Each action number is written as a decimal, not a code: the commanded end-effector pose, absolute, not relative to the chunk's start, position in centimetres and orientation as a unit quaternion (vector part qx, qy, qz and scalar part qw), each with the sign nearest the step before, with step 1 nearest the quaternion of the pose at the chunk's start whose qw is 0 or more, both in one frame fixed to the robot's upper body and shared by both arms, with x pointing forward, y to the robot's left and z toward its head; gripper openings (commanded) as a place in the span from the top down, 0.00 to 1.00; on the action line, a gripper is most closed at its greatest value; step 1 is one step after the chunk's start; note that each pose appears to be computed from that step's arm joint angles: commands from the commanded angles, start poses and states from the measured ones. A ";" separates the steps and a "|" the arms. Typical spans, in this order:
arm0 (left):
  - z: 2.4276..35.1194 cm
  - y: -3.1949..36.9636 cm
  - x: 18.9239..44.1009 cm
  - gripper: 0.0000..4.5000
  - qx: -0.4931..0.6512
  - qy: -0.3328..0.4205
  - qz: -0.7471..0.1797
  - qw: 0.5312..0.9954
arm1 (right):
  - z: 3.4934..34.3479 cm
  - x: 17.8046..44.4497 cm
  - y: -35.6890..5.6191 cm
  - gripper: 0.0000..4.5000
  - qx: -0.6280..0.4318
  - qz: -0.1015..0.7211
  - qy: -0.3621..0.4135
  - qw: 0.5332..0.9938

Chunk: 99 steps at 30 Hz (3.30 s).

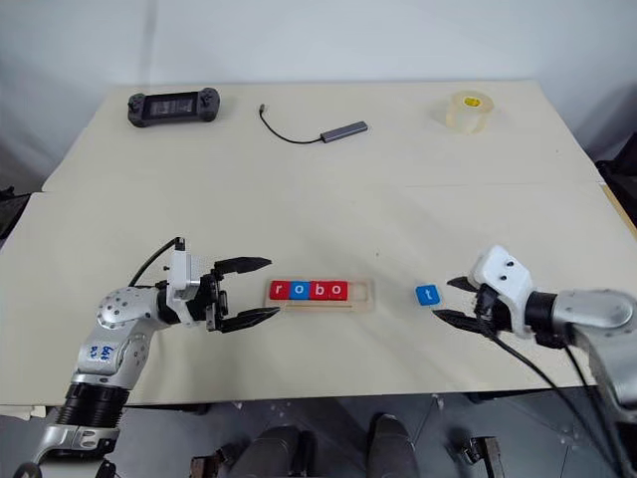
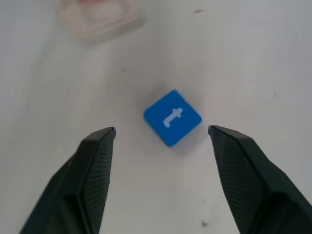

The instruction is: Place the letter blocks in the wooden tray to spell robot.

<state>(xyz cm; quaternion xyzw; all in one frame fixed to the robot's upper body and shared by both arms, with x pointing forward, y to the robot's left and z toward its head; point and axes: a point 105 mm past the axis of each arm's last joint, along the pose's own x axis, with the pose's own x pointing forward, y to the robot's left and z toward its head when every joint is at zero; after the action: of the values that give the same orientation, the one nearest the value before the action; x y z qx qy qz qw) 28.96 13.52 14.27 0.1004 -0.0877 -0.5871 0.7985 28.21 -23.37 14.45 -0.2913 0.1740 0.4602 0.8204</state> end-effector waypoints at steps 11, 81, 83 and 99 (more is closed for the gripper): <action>15.0 13.0 27.0 0.00 0.110 -0.102 -0.587 0.796 | 11.9 31.6 -22.5 0.33 -0.331 0.559 0.173 0.740; 14.9 14.8 28.1 0.00 0.122 -0.088 -0.556 0.817 | 16.1 30.4 -16.6 0.87 -0.260 0.523 0.132 0.801; 14.8 15.5 28.1 0.00 0.127 -0.081 -0.552 0.820 | 16.2 29.7 -17.6 0.73 -0.268 0.520 0.110 0.804; 15.1 20.8 29.2 0.00 0.176 -0.047 -0.475 0.861 | 16.9 27.3 -22.1 0.01 -0.180 0.494 -0.017 0.851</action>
<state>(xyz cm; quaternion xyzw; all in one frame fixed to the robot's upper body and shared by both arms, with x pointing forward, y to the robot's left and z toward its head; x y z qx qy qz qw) 29.11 20.33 14.10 0.1707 -0.0249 -0.4892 0.8549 27.27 -22.01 16.27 -0.1774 0.0026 0.4977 0.8490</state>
